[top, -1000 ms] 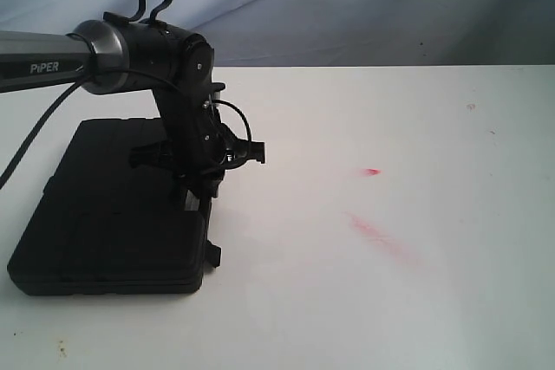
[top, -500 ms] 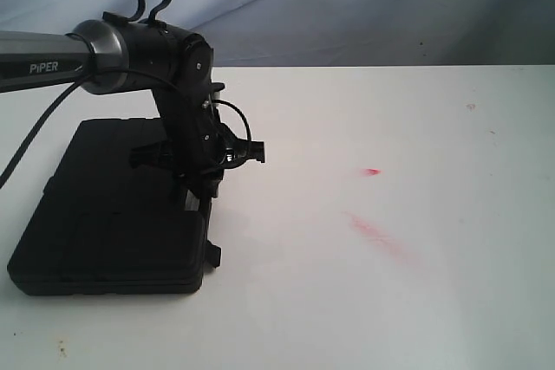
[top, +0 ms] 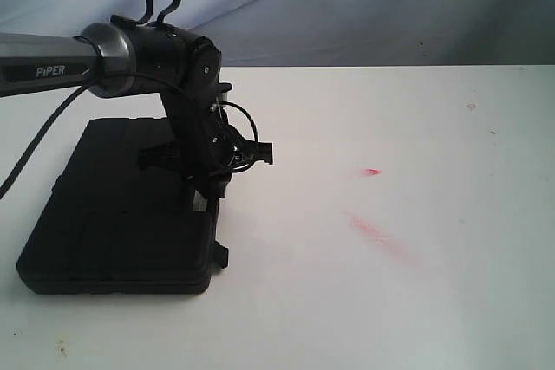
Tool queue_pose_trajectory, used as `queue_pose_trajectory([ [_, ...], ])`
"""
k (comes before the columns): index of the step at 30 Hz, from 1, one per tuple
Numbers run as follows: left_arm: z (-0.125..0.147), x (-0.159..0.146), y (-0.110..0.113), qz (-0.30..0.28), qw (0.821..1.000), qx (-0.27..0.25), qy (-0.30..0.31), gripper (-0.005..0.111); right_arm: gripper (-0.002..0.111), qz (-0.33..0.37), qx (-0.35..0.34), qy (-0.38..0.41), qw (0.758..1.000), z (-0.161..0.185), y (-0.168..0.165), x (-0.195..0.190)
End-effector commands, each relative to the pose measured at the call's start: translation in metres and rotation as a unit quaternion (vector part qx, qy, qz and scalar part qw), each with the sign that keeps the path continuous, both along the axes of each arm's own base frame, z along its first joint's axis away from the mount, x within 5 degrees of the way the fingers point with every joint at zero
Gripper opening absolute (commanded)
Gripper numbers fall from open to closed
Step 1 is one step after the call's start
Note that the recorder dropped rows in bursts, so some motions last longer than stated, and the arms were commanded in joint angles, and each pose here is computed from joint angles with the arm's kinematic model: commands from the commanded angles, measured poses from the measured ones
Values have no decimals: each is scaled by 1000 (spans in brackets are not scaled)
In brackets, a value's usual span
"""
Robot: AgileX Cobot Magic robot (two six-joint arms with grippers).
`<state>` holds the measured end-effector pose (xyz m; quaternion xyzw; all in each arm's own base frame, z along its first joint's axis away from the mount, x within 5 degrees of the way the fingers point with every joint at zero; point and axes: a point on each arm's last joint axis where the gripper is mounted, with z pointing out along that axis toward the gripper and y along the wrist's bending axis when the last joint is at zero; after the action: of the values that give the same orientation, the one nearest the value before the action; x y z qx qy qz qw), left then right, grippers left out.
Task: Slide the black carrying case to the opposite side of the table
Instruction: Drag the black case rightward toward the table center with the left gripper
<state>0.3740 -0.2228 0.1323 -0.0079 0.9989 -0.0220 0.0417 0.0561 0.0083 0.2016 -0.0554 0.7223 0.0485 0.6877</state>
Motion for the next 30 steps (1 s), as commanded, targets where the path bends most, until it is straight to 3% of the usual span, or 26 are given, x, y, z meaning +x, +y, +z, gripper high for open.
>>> queue_pose_trajectory([
  [1,0,-7,-20,18,999,-32,-11,0,0,-3,3,-7,1000,0,0,0],
  [19,1,-16,-49,26,999,-46,-9,0,0,-3,3,-7,1000,0,0,0],
  [30,-6,-17,-99,-12,999,-35,4,0,0,-3,3,-7,1000,0,0,0],
])
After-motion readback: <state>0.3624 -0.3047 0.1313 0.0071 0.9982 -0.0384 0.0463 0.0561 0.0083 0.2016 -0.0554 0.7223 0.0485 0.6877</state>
